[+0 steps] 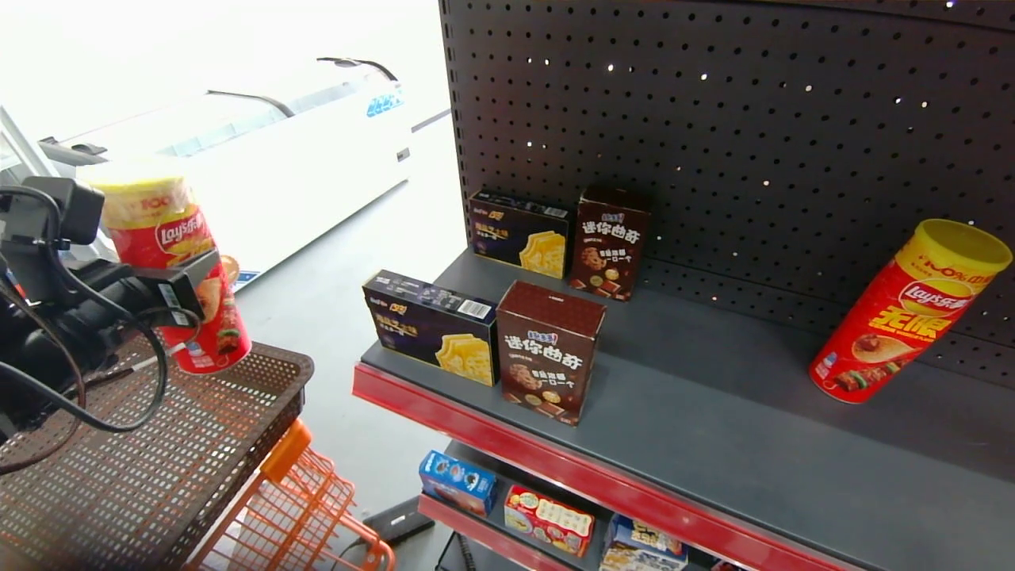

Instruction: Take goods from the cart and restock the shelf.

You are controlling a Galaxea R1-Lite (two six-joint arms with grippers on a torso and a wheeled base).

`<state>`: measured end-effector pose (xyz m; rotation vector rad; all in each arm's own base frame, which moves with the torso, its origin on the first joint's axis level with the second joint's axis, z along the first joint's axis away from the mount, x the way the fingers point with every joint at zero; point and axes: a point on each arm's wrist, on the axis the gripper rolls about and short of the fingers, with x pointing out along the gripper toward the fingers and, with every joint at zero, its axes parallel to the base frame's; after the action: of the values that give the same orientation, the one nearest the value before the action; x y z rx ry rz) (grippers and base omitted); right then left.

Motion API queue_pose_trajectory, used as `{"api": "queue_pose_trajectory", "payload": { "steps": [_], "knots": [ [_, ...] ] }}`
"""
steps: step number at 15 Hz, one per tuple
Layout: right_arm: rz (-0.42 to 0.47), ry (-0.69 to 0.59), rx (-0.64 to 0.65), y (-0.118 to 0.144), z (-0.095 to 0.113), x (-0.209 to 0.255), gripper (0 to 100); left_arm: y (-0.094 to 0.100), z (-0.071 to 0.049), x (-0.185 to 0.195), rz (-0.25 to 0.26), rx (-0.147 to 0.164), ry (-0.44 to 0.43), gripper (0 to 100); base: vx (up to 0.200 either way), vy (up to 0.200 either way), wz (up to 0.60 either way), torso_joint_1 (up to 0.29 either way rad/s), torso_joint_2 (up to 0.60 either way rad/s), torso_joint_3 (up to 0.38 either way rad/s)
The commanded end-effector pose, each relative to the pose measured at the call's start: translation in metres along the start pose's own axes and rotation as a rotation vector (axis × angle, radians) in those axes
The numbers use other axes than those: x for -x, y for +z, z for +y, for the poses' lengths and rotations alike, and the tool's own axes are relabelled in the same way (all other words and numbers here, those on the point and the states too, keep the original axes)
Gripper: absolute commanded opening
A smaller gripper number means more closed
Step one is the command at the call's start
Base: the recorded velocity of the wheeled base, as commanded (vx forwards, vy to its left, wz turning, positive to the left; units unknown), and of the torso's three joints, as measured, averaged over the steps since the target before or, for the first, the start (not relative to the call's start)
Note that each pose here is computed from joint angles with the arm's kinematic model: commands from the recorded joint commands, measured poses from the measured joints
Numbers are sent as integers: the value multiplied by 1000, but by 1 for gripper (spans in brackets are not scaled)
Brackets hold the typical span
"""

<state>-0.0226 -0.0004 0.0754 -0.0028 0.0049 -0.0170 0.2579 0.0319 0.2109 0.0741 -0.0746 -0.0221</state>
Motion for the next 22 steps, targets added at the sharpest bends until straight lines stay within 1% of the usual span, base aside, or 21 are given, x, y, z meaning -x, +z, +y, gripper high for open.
{"api": "queue_pose_trajectory", "payload": {
  "steps": [1,2,3,4,5,6,7,8,9,10,11,12,13,14,16,17,19,21,22],
  "knots": [
    [1,0,0,0,0,0,100,29,-15,17,-104,-9,-34,0,0,0,0,0,0,0],
    [1,0,0,0,0,0,100,40,-23,17,-136,-8,-67,0,0,0,0,0,0,0],
    [1,0,0,0,0,0,100,46,-28,18,-159,-7,-89,0,0,0,0,0,0,0],
    [1,0,0,0,0,0,100,52,-30,16,-178,-8,-93,0,0,0,0,0,0,0],
    [1,0,0,0,0,0,100,53,-31,16,-184,-15,-108,0,0,0,0,0,0,0],
    [1,0,0,0,0,0,100,53,-31,16,-184,-15,-108,0,0,0,0,0,0,0],
    [1,0,0,0,0,0,100,42,-57,32,-165,8,-315,0,0,0,0,0,0,0],
    [1,0,0,0,0,0,100,49,-63,46,-184,28,-460,0,0,0,0,0,0,0],
    [1,0,0,0,0,0,100,53,-64,46,-179,31,-506,0,0,0,0,0,0,0],
    [1,0,0,0,0,0,100,58,-66,45,-186,30,-523,0,0,0,0,0,0,0],
    [1,0,0,0,0,0,100,61,-75,46,-189,44,-564,0,0,0,0,0,0,0],
    [1,0,0,0,0,0,100,62,-81,48,-182,58,-594,0,0,0,0,0,0,0],
    [1,0,0,0,0,0,100,59,-84,50,-158,89,-617,0,0,0,0,0,0,0],
    [1,0,0,0,0,0,100,63,-84,53,-167,96,-622,0,0,0,0,0,0,0],
    [1,0,0,0,0,0,100,68,-92,53,-188,99,-661,0,0,0,0,0,0,0],
    [1,0,0,0,0,0,100,69,-94,54,-190,102,-671,0,0,0,0,0,0,0],
    [1,0,0,0,0,0,100,69,-93,54,-200,101,-665,0,0,0,0,0,0,0],
    [1,0,0,0,0,0,100,75,-94,55,-214,99,-676,0,0,0,0,0,0,0],
    [1,0,0,0,0,0,100,82,-97,55,-213,102,-693,0,0,0,0,0,0,0]
  ]
}}
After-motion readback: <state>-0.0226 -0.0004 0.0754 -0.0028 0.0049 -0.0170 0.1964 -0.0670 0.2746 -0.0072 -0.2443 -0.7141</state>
